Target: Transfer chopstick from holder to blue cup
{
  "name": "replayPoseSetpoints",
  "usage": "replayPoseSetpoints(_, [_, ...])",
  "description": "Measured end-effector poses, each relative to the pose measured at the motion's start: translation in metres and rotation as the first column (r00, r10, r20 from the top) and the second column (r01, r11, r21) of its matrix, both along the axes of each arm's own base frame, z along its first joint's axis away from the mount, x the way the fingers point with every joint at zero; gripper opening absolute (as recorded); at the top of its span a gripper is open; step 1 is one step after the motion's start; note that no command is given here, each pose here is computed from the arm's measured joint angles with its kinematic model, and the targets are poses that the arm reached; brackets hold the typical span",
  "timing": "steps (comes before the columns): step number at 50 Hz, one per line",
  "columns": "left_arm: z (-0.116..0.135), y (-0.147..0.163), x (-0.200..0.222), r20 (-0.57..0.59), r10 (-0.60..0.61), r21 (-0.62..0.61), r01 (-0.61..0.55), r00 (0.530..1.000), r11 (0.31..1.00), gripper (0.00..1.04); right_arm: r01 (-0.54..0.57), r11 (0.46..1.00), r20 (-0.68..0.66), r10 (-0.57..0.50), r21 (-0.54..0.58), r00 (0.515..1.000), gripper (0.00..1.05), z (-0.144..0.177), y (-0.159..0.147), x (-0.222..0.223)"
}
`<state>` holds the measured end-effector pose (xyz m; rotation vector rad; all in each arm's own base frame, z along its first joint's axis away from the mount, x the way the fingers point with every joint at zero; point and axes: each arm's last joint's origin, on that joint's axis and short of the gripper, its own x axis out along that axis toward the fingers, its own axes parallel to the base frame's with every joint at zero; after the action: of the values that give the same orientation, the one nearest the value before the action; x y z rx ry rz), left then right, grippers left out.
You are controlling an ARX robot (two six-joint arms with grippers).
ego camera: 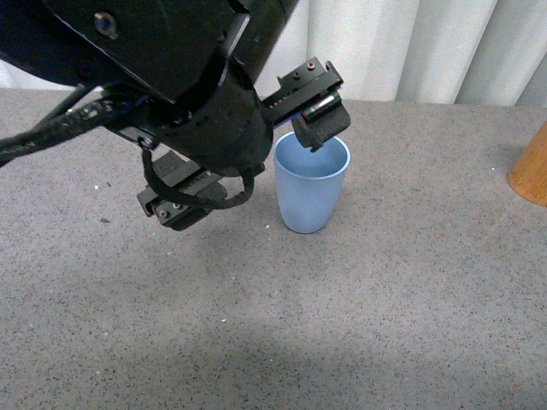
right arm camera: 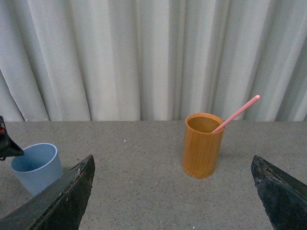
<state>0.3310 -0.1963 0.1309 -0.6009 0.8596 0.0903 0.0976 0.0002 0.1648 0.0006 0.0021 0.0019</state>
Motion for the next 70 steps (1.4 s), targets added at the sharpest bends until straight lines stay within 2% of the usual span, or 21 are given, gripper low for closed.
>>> replayPoseSetpoints(10, [0.008, 0.025, -0.006, 0.011, 0.020, 0.020, -0.020, 1.000, 1.000, 0.98, 0.000, 1.000, 0.000, 0.000, 0.000, 1.000, 0.95, 0.000, 0.000, 0.000])
replayPoseSetpoints(11, [0.007, 0.028, -0.006, 0.034, 0.020, 0.039, -0.021, 0.999, 0.999, 0.97, 0.000, 1.000, 0.000, 0.000, 0.000, 1.000, 0.95, 0.000, 0.000, 0.000])
replayPoseSetpoints(12, [0.002, 0.034, -0.006, 0.148, 0.023, 0.090, -0.037, 0.989, 0.995, 0.92, 0.000, 1.000, 0.000, 0.000, 0.000, 1.000, 0.95, 0.000, 0.000, 0.000])
replayPoseSetpoints(14, [-0.006, 0.050, -0.012, 0.329, -0.010, 0.186, -0.055, 0.944, 0.981, 0.83, -0.001, 1.000, 0.000, 0.001, 0.000, 1.000, 0.95, 0.000, 0.000, 0.000])
replayPoseSetpoints(16, [-0.011, 0.068, -0.022, 0.431, -0.075, 0.252, -0.041, 0.899, 0.967, 0.76, -0.002, 1.000, 0.000, 0.002, 0.000, 1.000, 0.95, 0.000, 0.000, 0.000])
replayPoseSetpoints(19, [-0.003, 0.106, -0.047, 0.604, -0.177, 0.364, -0.071, 0.777, 0.929, 0.62, 0.001, 1.000, 0.000, -0.001, 0.000, 1.000, 0.95, 0.000, 0.000, 0.000])
replayPoseSetpoints(22, [0.017, 0.136, -0.067, 0.703, -0.221, 0.415, -0.137, 0.676, 0.900, 0.49, 0.001, 1.000, 0.000, -0.001, 0.000, 1.000, 0.95, 0.000, 0.000, 0.000])
replayPoseSetpoints(24, [0.025, 0.154, -0.081, 0.724, -0.248, 0.443, -0.159, 0.644, 0.882, 0.40, 0.001, 1.000, 0.000, -0.001, 0.000, 1.000, 0.95, 0.000, 0.000, 0.000])
replayPoseSetpoints(28, [0.023, 0.179, -0.103, 0.700, -0.284, 0.488, -0.149, 0.655, 0.860, 0.26, -0.002, 1.000, 0.000, 0.002, 0.000, 1.000, 0.95, 0.000, 0.000, 0.000])
replayPoseSetpoints(30, [0.021, 0.189, -0.112, 0.672, -0.292, 0.503, -0.131, 0.680, 0.854, 0.19, -0.002, 1.000, 0.000, 0.002, 0.000, 1.000, 0.95, 0.000, 0.000, 0.000])
replayPoseSetpoints(35, [0.023, 0.196, -0.133, 0.652, -0.282, 0.518, -0.142, 0.704, 0.843, 0.04, -0.001, 1.000, 0.000, 0.001, 0.000, 1.000, 0.95, 0.000, 0.000, 0.000])
replayPoseSetpoints(40, [0.026, 0.196, -0.155, 0.654, -0.298, 0.523, -0.132, 0.695, 0.842, 0.04, -0.002, 1.000, 0.000, 0.002, 0.000, 1.000, 0.95, 0.000, 0.000, 0.000])
replayPoseSetpoints(46, [0.025, 0.196, -0.183, 0.636, -0.304, 0.532, -0.118, 0.709, 0.839, 0.04, 0.000, 1.000, 0.000, 0.000, 0.000, 1.000, 0.95, 0.000, 0.000, 0.000])
replayPoseSetpoints(52, [0.034, 0.196, -0.211, 0.647, -0.306, 0.533, -0.127, 0.698, 0.837, 0.04, -0.001, 1.000, 0.000, 0.001, 0.000, 1.000, 0.95, 0.000, 0.000, 0.000])
replayPoseSetpoints(55, [0.036, 0.196, -0.228, 0.671, -0.306, 0.528, -0.146, 0.675, 0.836, 0.04, -0.001, 1.000, 0.000, 0.001, 0.000, 1.000, 0.95, 0.000, 0.000, 0.000])
replayPoseSetpoints(59, [0.038, 0.196, -0.233, 0.692, -0.306, 0.523, -0.163, 0.654, 0.836, 0.04, -0.002, 1.000, 0.000, 0.002, 0.000, 1.000, 0.95, 0.000, 0.000, 0.000])
replayPoseSetpoints(70, [0.038, 0.196, -0.234, 0.696, -0.306, 0.523, -0.166, 0.650, 0.836, 0.04, -0.001, 1.000, 0.000, 0.001, 0.000, 1.000, 0.95, 0.000, 0.000, 0.000])
